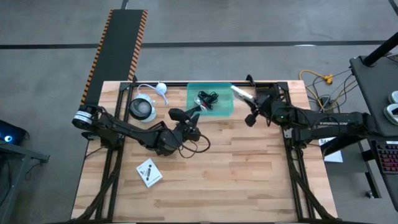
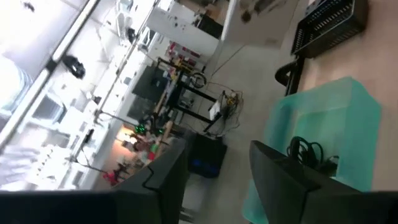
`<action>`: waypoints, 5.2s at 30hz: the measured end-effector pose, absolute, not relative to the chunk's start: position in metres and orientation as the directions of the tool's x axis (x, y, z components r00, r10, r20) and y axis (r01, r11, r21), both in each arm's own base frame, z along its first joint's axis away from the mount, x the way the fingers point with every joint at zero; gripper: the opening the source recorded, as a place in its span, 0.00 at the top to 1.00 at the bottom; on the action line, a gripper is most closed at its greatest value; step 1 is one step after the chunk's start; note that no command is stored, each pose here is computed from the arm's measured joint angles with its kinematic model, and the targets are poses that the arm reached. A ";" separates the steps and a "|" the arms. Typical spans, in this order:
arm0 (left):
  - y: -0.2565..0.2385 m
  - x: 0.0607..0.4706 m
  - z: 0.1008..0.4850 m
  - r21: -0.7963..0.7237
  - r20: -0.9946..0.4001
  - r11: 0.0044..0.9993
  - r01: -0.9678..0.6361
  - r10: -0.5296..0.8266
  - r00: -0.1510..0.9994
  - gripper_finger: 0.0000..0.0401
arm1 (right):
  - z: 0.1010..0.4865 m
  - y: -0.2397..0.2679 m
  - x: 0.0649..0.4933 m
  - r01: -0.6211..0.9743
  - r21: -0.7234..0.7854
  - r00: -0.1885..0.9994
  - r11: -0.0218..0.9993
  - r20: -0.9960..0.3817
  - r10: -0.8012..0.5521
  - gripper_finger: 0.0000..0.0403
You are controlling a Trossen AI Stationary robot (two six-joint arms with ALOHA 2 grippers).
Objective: Pick and place items into bin
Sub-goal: Put the right card reader box into the right black basket
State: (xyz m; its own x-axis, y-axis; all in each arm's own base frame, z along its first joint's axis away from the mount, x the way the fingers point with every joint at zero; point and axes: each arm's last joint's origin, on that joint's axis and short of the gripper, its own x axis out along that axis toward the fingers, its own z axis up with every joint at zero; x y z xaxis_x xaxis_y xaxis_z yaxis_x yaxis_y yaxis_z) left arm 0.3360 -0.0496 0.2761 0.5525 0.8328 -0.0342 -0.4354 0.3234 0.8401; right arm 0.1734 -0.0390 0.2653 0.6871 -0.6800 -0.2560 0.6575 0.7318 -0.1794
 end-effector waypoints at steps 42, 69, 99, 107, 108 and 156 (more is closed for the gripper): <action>-0.046 0.314 0.255 0.804 -0.055 0.366 -0.468 0.830 0.555 0.61 | 0.244 -0.134 0.112 0.939 -0.136 0.079 0.315 -0.808 -0.583 0.91; -0.046 0.312 0.249 0.785 -0.063 0.384 -0.486 0.830 0.555 0.61 | 0.203 -0.131 0.120 0.991 -0.096 0.017 0.097 -0.618 -0.786 0.91; -0.046 0.312 0.249 0.786 -0.063 0.384 -0.485 0.830 0.555 0.61 | 0.135 -0.108 0.105 0.999 0.025 0.047 0.042 -0.243 -0.969 0.91; -0.046 0.312 0.249 0.786 -0.063 0.384 -0.485 0.830 0.555 0.61 | 0.133 -0.107 0.102 0.999 -0.050 -0.008 0.003 -0.217 -0.976 0.91; -0.046 0.312 0.249 0.786 -0.063 0.384 -0.485 0.830 0.555 0.61 | 0.134 -0.107 0.102 0.999 -0.045 -0.005 0.005 -0.212 -0.977 0.91; -0.093 0.303 0.247 0.792 -0.084 0.484 -0.372 0.690 0.719 0.61 | 0.164 -0.095 0.132 0.425 0.177 0.904 0.888 -0.028 -0.427 0.83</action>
